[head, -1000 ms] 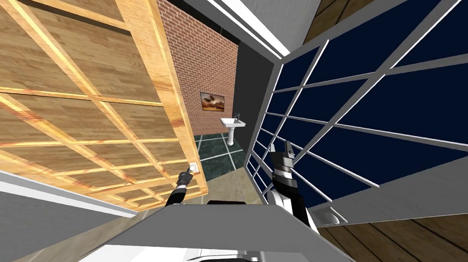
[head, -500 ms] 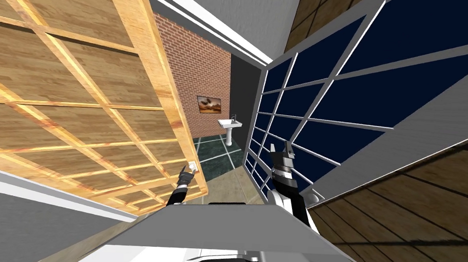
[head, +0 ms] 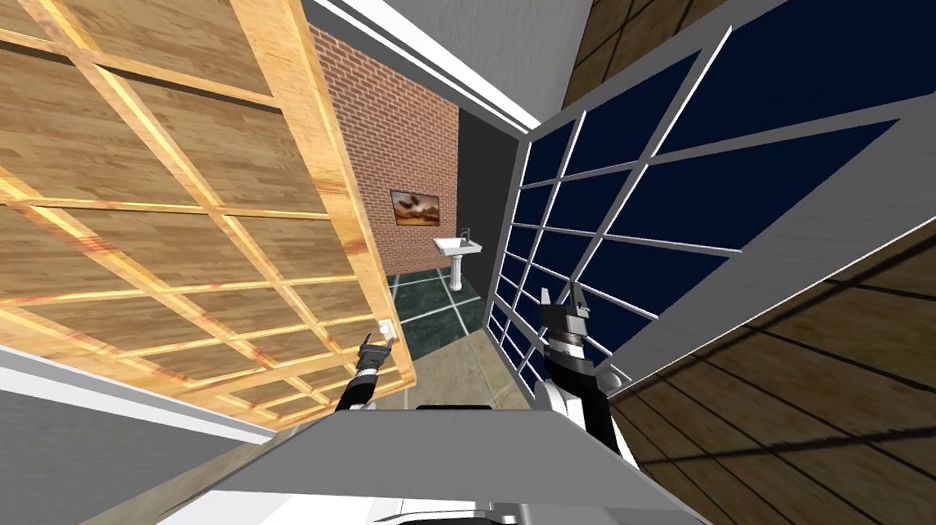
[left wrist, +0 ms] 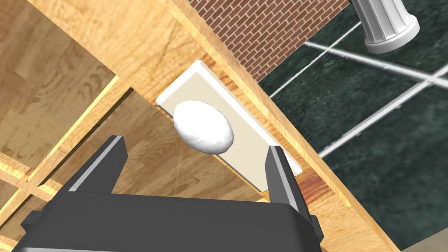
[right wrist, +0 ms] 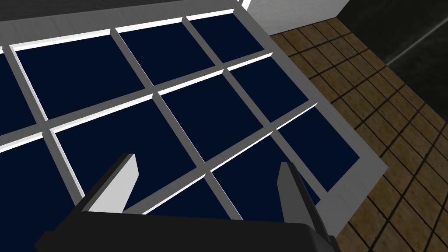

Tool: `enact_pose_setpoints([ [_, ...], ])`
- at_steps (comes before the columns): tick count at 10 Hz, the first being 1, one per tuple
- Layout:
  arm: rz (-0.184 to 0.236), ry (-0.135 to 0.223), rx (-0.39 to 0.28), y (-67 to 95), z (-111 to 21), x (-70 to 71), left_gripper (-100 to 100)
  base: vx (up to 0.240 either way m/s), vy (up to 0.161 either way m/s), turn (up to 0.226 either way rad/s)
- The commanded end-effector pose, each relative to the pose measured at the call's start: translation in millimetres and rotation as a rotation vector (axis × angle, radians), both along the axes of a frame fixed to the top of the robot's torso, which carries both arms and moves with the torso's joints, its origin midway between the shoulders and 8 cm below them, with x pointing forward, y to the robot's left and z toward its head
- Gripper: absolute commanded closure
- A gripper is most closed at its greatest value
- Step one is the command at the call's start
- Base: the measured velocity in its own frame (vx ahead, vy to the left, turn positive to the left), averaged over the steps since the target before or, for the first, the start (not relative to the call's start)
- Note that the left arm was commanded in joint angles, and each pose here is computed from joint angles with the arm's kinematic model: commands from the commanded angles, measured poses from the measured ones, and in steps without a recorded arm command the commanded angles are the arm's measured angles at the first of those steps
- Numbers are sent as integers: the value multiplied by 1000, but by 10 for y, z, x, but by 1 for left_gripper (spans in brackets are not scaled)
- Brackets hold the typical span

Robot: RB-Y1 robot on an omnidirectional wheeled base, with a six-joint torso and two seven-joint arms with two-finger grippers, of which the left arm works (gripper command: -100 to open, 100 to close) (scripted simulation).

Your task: Pull the door open

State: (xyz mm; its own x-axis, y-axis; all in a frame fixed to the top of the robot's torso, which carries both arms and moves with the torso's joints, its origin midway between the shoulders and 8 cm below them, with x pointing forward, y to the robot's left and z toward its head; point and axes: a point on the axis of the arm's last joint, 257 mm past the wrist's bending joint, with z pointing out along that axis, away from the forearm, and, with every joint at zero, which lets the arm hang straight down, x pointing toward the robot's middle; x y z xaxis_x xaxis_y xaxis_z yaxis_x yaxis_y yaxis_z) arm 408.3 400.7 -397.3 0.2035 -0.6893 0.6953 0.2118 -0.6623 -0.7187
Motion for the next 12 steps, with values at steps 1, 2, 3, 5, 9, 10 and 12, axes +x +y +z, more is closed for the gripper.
enact_pose_setpoints([
  [1,2,-12,-37,-4,2,2,-100,-43,15,-14],
  [2,5,-27,-83,-14,4,6,-100,-41,6,-35],
  [3,8,-38,-119,-25,6,10,-100,-58,9,-51],
  [5,10,-57,-178,-36,7,14,-100,-42,7,-27],
  [9,16,-90,-280,-59,9,22,-100,-44,9,-32],
  [10,19,-106,-330,-70,9,26,-100,-33,6,-38],
  [12,21,-121,-376,-82,9,30,-100,-48,9,-36],
])
